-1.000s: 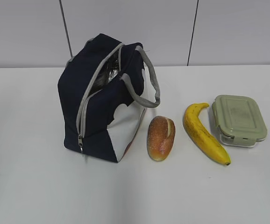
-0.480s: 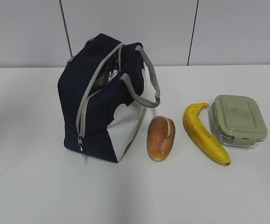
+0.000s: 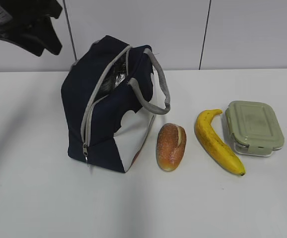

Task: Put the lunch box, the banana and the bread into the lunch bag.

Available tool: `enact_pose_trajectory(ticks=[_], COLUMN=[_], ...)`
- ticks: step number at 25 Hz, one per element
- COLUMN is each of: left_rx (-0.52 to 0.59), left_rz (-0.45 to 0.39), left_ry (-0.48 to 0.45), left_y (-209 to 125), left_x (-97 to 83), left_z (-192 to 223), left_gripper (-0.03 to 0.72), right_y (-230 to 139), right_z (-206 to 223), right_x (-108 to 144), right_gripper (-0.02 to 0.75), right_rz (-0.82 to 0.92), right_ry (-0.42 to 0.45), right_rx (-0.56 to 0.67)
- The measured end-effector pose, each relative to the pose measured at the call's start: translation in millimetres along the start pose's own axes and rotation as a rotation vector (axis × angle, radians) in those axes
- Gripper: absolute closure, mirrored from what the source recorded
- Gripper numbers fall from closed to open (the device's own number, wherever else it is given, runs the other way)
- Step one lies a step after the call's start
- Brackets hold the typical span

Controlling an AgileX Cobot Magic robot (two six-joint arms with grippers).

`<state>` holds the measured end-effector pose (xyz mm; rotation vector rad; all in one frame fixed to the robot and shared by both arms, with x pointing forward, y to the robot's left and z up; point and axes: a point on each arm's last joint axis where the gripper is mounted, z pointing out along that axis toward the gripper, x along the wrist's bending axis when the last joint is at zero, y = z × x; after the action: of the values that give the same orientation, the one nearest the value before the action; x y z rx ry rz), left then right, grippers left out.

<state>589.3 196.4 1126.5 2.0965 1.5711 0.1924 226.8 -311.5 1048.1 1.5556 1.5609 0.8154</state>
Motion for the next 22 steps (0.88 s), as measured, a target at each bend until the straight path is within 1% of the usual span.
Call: enact_pose_trajectory(ticks=[4, 7, 10, 14, 20, 22], left_rx=[0.017, 0.027, 0.037, 0.068, 0.114, 0.114], left_rz=[0.012, 0.010, 0.001, -0.020, -0.034, -0.036], left_ry=[-0.049, -0.081, -0.109, -0.139, -0.140, -0.141], left_y=[24.2, 38.9, 47.7, 50.0, 48.3, 48.4], left_x=[-8.8, -10.8, -11.0, -9.7, -5.3, -5.0], left_z=[13.8, 25.8, 37.9, 58.4, 81.2, 83.0], left_gripper=[0.331, 0.305, 0.297, 0.295, 0.297, 0.326], right_y=[0.0, 0.0, 0.0, 0.0, 0.0, 0.0], right_z=[0.0, 0.0, 0.0, 0.0, 0.0, 0.0], right_x=[0.0, 0.0, 0.0, 0.0, 0.0, 0.0], right_gripper=[0.459, 0.460, 0.460, 0.460, 0.459, 0.459], right_rz=[0.000, 0.000, 0.000, 0.000, 0.000, 0.000], right_ry=[0.000, 0.000, 0.000, 0.000, 0.000, 0.000], right_rx=[0.000, 0.000, 0.000, 0.000, 0.000, 0.000])
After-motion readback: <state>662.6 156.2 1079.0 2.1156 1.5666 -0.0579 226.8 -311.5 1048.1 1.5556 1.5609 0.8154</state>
